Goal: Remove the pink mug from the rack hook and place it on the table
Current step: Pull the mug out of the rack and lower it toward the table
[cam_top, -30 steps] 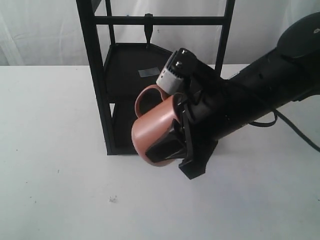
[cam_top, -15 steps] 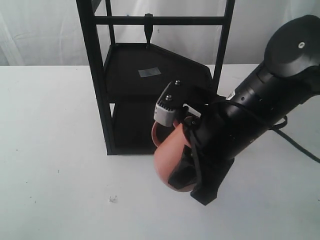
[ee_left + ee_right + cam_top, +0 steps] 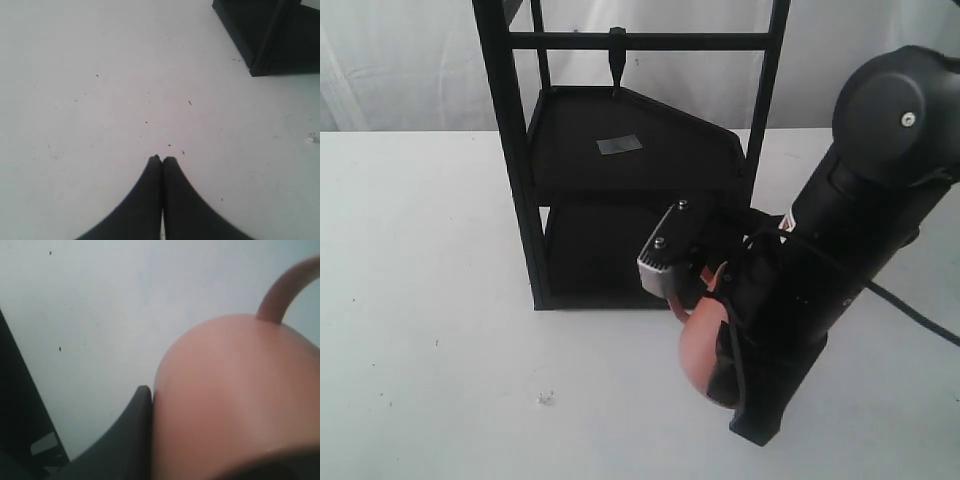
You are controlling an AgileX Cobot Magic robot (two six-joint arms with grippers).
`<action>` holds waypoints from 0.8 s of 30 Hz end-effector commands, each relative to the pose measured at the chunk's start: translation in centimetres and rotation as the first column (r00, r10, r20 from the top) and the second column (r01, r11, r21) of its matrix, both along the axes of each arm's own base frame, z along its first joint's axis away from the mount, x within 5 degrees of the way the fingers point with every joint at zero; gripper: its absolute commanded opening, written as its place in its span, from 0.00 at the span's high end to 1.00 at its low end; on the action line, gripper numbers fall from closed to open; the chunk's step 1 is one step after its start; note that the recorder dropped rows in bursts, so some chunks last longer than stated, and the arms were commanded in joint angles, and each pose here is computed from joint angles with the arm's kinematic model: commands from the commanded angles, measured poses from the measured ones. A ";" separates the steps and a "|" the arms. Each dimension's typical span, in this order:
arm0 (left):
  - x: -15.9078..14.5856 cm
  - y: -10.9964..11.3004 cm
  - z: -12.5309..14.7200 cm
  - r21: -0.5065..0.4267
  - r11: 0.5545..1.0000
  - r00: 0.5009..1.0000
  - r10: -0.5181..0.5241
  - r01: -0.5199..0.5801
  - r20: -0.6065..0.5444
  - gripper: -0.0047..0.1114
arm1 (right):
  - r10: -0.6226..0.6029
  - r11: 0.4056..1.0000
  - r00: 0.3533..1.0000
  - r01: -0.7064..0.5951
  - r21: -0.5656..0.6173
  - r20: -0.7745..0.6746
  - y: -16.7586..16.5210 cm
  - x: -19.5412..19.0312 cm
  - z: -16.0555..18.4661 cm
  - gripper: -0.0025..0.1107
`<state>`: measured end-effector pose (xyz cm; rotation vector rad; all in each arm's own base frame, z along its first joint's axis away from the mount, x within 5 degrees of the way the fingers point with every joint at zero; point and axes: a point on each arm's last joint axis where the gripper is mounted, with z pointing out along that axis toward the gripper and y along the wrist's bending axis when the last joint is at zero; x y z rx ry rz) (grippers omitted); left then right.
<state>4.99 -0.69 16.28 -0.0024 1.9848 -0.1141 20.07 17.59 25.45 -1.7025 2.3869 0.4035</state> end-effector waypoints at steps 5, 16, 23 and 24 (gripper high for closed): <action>0.0 0.0 0.0 -0.010 1.000 1.000 -0.003 0.003 0.004 0.96 | 0.009 0.997 1.000 -0.011 -0.075 -0.028 0.7 -0.5 -0.7 0.98; 0.0 0.0 0.0 -0.010 1.000 1.000 -0.003 0.003 0.004 0.96 | 0.002 0.993 0.996 -0.012 -0.119 -0.087 1.4 0.3 -2.8 0.98; 0.0 0.0 0.0 -0.010 1.000 1.000 -0.003 0.003 0.004 0.96 | 0.039 0.993 0.997 -0.046 -0.105 -0.063 3.0 0.1 -2.2 0.98; 0.0 0.0 0.0 -0.010 1.000 1.000 -0.003 0.003 0.004 0.96 | 0.043 0.993 0.998 -0.048 -0.107 -0.056 3.3 0.2 -2.1 0.98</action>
